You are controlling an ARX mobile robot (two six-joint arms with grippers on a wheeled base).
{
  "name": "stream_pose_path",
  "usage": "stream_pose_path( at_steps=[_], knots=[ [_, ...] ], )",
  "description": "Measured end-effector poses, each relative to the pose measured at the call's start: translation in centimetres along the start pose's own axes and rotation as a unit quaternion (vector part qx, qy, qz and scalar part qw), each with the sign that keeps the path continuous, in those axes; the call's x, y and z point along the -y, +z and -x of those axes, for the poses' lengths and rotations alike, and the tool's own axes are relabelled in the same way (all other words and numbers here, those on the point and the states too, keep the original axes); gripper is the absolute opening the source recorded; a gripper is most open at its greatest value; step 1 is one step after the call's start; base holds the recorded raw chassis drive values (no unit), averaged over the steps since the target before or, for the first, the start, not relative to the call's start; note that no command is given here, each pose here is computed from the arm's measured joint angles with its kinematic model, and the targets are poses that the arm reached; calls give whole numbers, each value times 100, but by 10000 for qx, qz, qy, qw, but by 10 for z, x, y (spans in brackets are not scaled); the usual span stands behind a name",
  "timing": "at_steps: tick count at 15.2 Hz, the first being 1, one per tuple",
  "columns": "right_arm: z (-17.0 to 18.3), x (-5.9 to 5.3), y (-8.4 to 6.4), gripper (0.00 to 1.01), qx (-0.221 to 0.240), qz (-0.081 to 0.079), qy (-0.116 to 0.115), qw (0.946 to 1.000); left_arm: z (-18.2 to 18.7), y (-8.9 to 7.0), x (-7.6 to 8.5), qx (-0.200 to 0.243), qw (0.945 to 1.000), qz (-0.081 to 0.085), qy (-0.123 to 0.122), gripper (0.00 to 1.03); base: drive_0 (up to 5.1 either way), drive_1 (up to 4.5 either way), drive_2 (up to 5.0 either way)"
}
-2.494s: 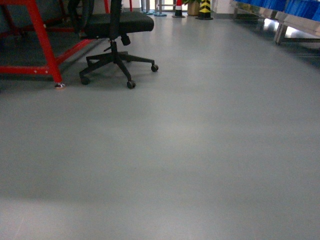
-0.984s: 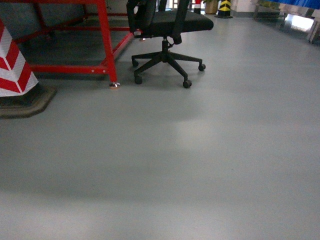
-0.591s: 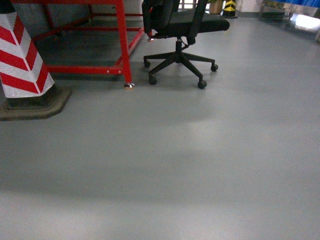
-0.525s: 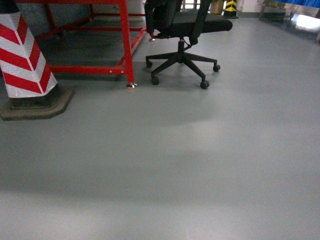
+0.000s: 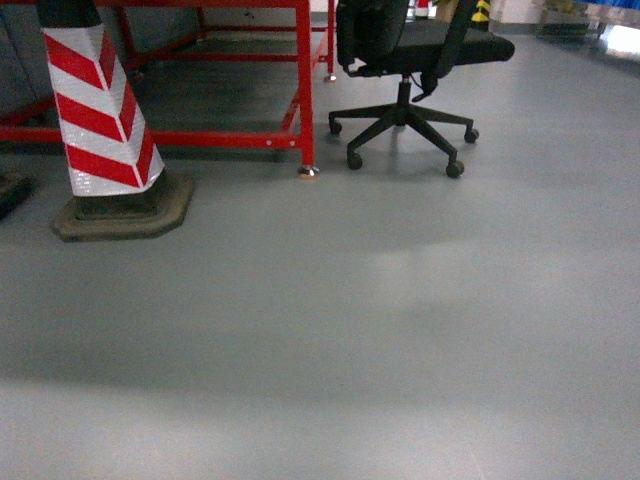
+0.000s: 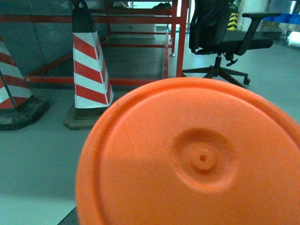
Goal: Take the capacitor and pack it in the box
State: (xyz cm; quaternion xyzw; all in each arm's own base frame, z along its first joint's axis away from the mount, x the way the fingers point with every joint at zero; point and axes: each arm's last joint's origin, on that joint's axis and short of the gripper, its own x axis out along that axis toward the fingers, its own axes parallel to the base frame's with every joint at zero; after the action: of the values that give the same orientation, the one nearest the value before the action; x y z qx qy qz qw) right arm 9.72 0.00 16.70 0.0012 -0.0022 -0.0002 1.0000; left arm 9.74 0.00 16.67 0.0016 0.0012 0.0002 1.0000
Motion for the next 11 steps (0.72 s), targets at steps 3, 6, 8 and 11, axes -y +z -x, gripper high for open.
stream_pose_path(
  at_steps=[3, 6, 8, 11],
  knots=[
    [0, 0, 0, 98, 0, 0, 0, 10000, 0, 0, 0, 10, 10000, 0, 6, 44, -503, 243, 243],
    [0, 0, 0, 98, -13, 0, 0, 10000, 0, 0, 0, 0, 10000, 0, 6, 44, -503, 243, 243],
    [0, 0, 0, 98, 0, 0, 0, 10000, 0, 0, 0, 0, 10000, 0, 2, 44, -503, 243, 243],
    [0, 0, 0, 98, -11, 0, 0, 10000, 0, 0, 0, 8, 10000, 0, -2, 44, -503, 243, 243]
  ],
)
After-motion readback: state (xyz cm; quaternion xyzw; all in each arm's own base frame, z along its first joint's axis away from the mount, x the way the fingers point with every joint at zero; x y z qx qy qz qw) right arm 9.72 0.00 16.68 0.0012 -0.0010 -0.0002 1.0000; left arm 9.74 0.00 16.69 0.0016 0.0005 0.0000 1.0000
